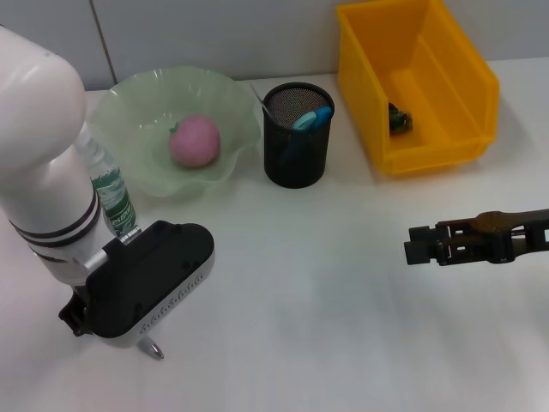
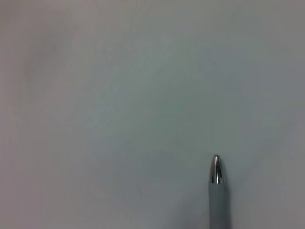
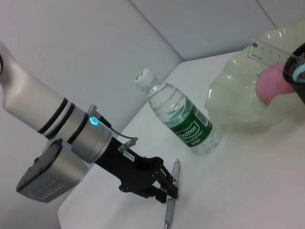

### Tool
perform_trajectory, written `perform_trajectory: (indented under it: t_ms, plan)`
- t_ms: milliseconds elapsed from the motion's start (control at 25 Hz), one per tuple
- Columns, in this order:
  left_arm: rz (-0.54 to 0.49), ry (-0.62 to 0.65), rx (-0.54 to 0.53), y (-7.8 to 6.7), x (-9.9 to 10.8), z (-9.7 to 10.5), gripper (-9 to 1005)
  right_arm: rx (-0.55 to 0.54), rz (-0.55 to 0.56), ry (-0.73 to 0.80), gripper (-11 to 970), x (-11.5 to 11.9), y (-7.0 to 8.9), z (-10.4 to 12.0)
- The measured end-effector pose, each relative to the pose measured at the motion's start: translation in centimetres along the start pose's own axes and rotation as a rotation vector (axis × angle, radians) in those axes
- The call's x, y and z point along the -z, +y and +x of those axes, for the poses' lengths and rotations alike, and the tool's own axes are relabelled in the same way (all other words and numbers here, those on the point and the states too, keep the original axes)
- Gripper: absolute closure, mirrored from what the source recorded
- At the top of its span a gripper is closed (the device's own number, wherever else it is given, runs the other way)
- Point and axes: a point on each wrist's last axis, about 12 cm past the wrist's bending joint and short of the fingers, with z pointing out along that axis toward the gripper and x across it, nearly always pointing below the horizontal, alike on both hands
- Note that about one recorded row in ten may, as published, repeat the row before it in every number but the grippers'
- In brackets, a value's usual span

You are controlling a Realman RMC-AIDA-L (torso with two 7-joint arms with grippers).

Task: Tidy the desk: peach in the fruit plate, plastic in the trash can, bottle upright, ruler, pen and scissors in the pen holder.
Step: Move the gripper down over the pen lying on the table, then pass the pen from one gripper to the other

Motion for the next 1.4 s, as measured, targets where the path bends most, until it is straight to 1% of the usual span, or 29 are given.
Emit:
perform_trajectory:
  t_ms: [800,840,880,920,960,1080,1160,1240,1280,1320,1400]
  plan:
    - [0.012,0.001,0.011,0.0,-0.6,0.3,854,0.000,0.000,0.001,234,0.0,0.0,-0.1]
    - [0.012,-0.001,0.015,0.0,-0.5,0.3,859,0.001,0.000,0.001,234,0.0,0.0,-0.2]
    - [0.003,-0.013,0.050,-0.1,-0.2,0.8,863,0.001,0.001,0.001,234,0.0,0.0,-0.2]
    - [0.003,-0.013,0.050,-0.1,-0.2,0.8,863,0.001,0.001,0.001,234,0.0,0.0,-0.2]
    - [-0.003,-0.023,0.072,-0.1,0.0,1.0,863,0.002,0.001,0.002,234,0.0,0.0,-0.3]
    - [-0.072,-0.129,0.204,0.1,1.6,2.4,862,0.003,0.002,0.002,234,0.0,0.0,-0.3]
    - [-0.136,-0.237,0.295,0.0,2.9,3.4,862,0.005,0.004,0.001,234,0.1,0.0,-0.4]
    - [-0.220,-0.395,0.409,-0.4,4.2,4.8,862,0.008,0.010,-0.003,234,0.1,-0.1,-0.4]
    - [-0.282,-0.540,0.504,-0.8,4.7,5.7,862,0.004,0.019,-0.015,234,0.2,-0.2,-0.4]
    - [-0.282,-0.540,0.504,-0.8,4.7,5.7,862,0.004,0.019,-0.015,234,0.2,-0.2,-0.4]
    - [-0.333,-0.681,0.595,-1.1,4.7,6.2,862,-0.006,0.035,-0.034,234,0.4,-0.4,-0.2]
